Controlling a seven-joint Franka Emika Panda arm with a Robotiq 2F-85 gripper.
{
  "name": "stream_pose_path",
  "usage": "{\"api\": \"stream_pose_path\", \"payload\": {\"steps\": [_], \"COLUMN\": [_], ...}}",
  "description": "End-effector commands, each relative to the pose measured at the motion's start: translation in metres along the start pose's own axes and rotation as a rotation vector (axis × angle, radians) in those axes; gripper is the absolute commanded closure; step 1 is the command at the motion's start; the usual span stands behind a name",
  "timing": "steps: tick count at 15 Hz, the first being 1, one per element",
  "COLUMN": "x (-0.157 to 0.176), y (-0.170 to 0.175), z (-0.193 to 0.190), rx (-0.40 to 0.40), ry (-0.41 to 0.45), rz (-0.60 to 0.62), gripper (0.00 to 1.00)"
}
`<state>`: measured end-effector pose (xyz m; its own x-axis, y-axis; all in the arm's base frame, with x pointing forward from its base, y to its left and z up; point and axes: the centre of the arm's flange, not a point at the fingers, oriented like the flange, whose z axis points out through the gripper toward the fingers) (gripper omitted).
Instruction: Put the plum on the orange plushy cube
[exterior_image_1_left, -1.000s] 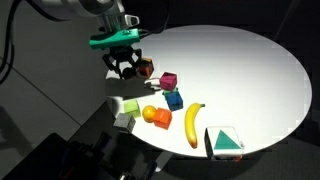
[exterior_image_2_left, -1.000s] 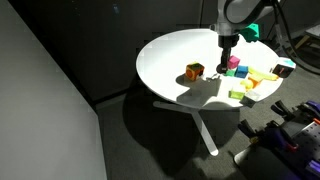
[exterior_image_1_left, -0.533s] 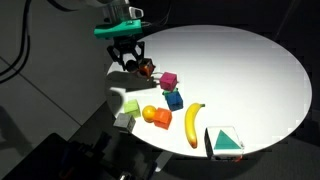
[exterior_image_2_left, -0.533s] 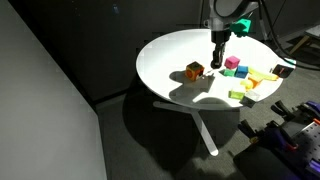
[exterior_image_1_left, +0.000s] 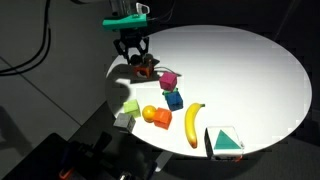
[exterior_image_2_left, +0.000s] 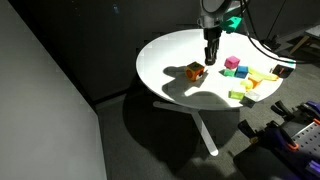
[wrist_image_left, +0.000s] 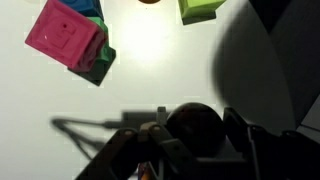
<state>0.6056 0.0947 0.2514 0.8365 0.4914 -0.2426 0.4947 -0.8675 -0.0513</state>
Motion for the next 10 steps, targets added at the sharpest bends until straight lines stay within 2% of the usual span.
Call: {"api": "stream_pose_path", "payload": {"steps": [1, 10], "x": [0.033, 0.080], "y": [0.011, 0.018], "z": [-0.010, -0.008], "rx": [0.013, 0.022], "ry": [-0.018, -0.024], "rz": [0.033, 0.050], "gripper": [0.66, 0.66]}}
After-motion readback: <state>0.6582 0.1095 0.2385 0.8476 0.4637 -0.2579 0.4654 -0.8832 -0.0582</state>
